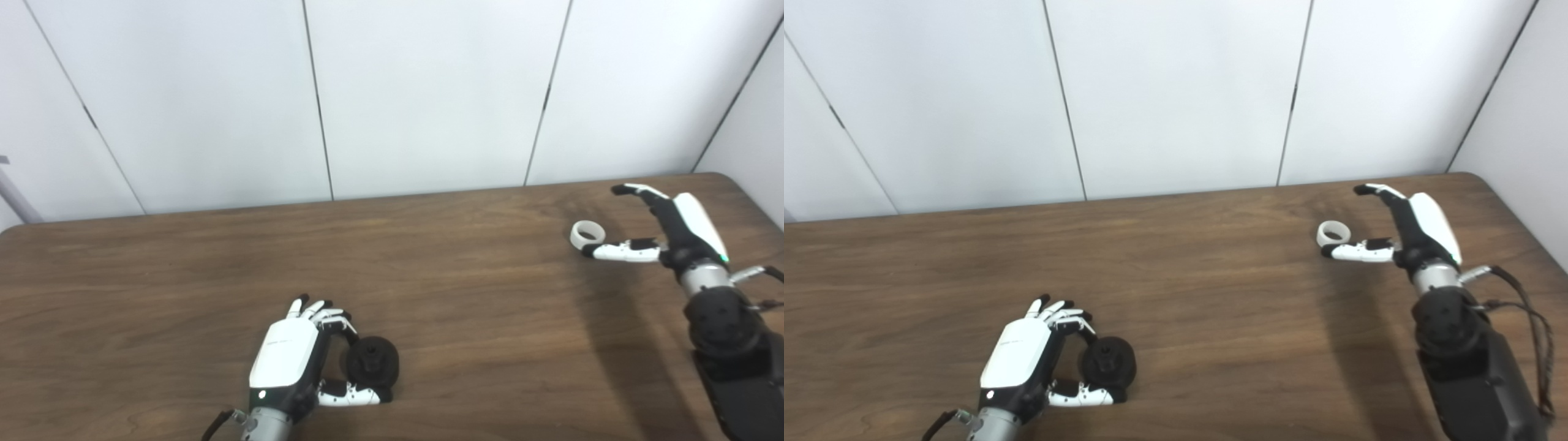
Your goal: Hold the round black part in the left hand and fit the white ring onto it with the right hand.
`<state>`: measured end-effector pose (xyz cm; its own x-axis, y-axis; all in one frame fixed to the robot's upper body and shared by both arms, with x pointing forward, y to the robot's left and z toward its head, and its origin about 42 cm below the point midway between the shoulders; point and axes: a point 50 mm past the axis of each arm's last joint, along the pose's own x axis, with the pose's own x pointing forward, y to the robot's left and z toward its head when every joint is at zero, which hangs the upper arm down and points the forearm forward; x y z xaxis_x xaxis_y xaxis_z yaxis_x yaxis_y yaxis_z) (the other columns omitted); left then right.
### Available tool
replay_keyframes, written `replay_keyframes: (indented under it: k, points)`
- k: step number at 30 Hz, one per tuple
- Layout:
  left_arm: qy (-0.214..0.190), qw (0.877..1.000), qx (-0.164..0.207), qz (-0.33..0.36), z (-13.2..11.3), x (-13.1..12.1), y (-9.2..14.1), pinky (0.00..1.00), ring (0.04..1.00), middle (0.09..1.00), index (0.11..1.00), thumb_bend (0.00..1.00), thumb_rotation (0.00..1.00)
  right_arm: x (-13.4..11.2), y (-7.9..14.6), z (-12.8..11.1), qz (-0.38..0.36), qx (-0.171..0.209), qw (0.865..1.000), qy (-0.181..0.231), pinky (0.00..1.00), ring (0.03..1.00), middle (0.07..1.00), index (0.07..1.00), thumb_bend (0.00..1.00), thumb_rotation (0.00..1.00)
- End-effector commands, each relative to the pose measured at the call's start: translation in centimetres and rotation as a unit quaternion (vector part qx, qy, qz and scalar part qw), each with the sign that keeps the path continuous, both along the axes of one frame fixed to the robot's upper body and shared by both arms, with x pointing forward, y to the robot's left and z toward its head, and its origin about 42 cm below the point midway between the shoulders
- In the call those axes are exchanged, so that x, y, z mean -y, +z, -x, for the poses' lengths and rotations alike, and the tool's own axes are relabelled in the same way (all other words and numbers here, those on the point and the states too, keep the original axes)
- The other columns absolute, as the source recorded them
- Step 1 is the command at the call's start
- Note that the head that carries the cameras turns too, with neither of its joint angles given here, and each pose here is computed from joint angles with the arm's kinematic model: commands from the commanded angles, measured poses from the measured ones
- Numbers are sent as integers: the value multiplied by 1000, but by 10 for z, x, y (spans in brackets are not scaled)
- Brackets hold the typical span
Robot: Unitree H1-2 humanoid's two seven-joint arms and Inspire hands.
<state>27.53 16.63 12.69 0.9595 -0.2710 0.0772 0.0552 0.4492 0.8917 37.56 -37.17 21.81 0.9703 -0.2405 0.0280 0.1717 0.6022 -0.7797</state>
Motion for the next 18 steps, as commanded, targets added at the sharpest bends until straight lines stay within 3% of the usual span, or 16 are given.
replay_keyframes:
  k: [1,7,18]
  points:
    - [1,1000,8,-10,-4,-6,2,1000,887,766,485,524,53,7,28,-15,35,34,999,4,925,955,914,809,862,244]
    - [-1,1000,8,-12,-4,-7,4,1000,890,768,485,524,53,18,23,-42,60,-2,998,-4,904,962,916,806,882,267]
    - [-5,1000,9,-13,-1,-7,4,1000,885,766,485,523,52,26,20,-62,76,-53,995,-25,941,1000,934,803,857,272]
